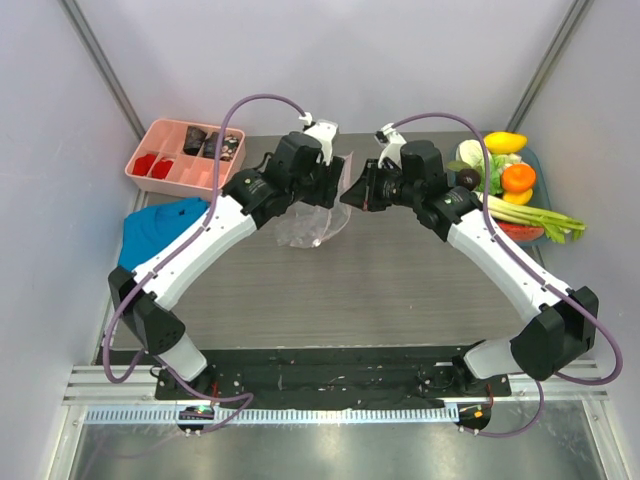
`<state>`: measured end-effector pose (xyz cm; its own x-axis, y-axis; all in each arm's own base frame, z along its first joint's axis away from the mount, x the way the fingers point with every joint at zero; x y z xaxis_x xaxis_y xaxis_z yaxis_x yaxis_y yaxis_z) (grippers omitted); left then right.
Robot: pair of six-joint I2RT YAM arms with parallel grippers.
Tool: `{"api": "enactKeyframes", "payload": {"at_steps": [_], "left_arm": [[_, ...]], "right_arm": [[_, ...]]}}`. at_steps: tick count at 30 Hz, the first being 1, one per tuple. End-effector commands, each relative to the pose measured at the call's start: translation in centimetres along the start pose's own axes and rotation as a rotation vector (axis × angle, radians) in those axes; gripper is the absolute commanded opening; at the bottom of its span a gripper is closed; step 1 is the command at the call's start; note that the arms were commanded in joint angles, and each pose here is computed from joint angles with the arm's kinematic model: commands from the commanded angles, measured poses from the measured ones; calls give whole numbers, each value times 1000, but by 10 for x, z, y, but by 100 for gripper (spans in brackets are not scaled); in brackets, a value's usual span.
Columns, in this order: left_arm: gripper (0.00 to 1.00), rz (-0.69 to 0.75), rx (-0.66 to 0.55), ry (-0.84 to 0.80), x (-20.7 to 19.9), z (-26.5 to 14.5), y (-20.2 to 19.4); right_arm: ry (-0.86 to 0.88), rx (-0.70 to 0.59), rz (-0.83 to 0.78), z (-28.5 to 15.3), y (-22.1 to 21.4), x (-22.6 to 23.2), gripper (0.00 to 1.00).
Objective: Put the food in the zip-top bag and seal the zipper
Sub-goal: Open the zipper of the food storage bag at the center of the board.
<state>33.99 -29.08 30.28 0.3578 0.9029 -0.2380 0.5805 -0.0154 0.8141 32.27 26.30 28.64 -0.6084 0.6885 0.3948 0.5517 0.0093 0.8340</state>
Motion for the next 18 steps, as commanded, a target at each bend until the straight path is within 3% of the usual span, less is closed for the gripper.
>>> {"api": "enactKeyframes", "payload": {"at_steps": [1, 3, 4, 7, 11, 15, 18], "left_arm": [[46, -9, -55, 37, 9, -9, 15], [33, -24, -61, 51, 20, -15, 20], [19, -29, -60, 57, 24, -17, 21], [0, -35, -62, 119, 49, -29, 27], [0, 50, -44, 168, 66, -45, 29], [0, 135, 4, 143, 67, -50, 18], [0, 153, -41, 179, 73, -57, 31]], "right_arm": [[54, -75, -45, -13, 23, 19, 1], [16, -68, -71, -15, 17, 12, 1], [-6, -52, -74, -17, 12, 7, 1], [-136, -28, -86, -24, 2, -23, 1], [-259, 2, -71, -37, -1, -61, 1], [-210, -6, -121, -46, 7, -54, 1], [-205, -34, -189, -54, 18, -50, 1]]}}
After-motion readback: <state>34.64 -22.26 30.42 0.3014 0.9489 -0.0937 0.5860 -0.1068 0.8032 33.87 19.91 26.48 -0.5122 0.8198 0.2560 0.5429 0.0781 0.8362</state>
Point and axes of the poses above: each gripper's point midway between its finger pads, its own z axis out along the fingers, its own x axis along the line the jaws close on, y = z × x, the point moved 1 cm from there along -z, back along the fingers, and after that the axes turned 11 degrees about -z, right-handed, at the moved point
